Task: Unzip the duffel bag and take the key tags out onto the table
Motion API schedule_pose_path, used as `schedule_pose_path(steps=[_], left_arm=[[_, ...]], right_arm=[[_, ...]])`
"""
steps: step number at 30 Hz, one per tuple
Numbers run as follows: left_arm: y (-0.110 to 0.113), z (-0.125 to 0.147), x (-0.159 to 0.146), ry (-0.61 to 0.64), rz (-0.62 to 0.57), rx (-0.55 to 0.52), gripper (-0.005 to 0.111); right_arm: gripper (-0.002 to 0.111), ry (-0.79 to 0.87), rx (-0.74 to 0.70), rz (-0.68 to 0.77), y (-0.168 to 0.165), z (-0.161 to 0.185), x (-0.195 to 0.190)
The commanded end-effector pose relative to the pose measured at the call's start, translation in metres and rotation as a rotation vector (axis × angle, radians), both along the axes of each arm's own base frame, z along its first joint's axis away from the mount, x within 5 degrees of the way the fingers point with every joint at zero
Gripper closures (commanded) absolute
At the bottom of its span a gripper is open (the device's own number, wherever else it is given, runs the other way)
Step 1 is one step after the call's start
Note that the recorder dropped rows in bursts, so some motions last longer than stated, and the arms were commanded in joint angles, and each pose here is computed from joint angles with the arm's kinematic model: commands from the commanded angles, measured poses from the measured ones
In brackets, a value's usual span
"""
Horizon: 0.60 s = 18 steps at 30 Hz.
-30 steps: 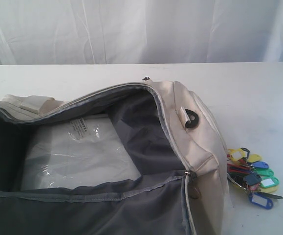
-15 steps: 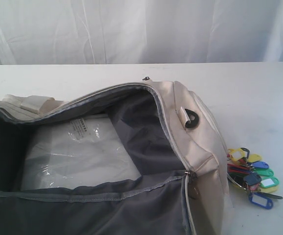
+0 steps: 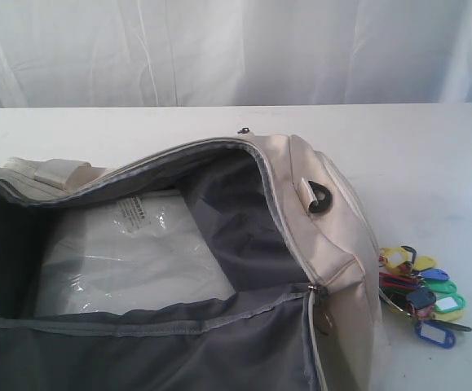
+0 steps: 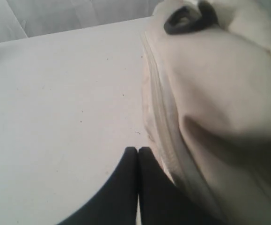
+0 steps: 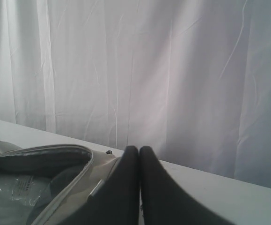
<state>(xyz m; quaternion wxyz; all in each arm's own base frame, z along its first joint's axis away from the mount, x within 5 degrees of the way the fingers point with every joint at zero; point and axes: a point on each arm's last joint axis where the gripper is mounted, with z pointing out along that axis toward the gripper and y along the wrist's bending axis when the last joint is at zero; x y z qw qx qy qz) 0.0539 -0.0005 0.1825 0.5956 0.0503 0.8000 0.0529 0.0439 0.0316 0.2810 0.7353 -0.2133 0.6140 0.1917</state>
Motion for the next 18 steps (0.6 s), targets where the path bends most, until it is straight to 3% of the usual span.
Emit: schedule_pose_path(steps=[1,4,9,18], left_arm=[[0.0,-0.0098,0.0,-0.001,0.009,-0.024,0.107],[-0.0013,-0.0162,-0.0021,0.073,0.004,-0.052,0.107],[-0.0014,-0.0162,-0.0021,0.073,0.019,-0.1,0.107],[-0.0017,-0.0161,-0.0021,0.072,0.005,-0.081,0.107]], right_arm=[[0.108,0.001,-0.002,-0.003,-0.0002,-0.0017,0.0],[0.108,0.0,-0.001,-0.004,-0.0003,-0.0016,0.0],[0.108,0.0,-0.001,-0.004,-0.0003,-0.0016,0.0],[0.108,0.0,-0.001,-0.004,-0.0003,-0.0016,0.0]])
